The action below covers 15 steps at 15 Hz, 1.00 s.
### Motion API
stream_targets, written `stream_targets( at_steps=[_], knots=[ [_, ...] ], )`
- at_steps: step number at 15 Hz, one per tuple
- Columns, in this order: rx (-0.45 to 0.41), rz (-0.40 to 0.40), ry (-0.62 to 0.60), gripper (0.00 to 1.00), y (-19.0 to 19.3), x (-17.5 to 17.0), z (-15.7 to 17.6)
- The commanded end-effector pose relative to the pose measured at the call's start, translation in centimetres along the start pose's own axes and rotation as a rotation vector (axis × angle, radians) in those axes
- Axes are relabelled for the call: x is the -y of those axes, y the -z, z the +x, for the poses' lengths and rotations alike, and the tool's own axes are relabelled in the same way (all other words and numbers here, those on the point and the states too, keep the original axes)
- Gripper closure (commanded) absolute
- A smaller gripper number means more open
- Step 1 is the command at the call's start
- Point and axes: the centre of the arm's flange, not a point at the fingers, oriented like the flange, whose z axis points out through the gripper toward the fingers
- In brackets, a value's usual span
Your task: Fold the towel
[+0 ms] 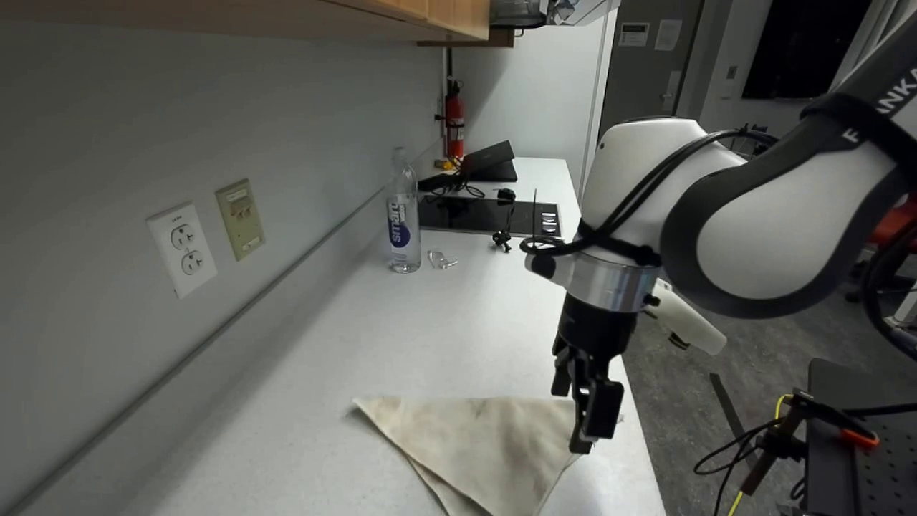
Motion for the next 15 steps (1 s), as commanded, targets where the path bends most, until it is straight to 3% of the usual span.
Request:
stream_targets(
  at_steps=[1,4,5,8,15],
  knots=[
    [-0.010,-0.085,0.005,0.00,2.1,-1.0,-1.4],
    [-0.089,-0.043,-0.063,0.00,3.5,-3.0,-2.2],
    [-0.043,-0.051,-0.044,0.00,1.9,-2.4,-0.8],
    [-0.067,-0.043,-0.072,0.00,2.5,-3.3,-1.0],
    [0.078,-0.114,-0.102,0.00,-2.4,-3.6,-3.5]
  ],
)
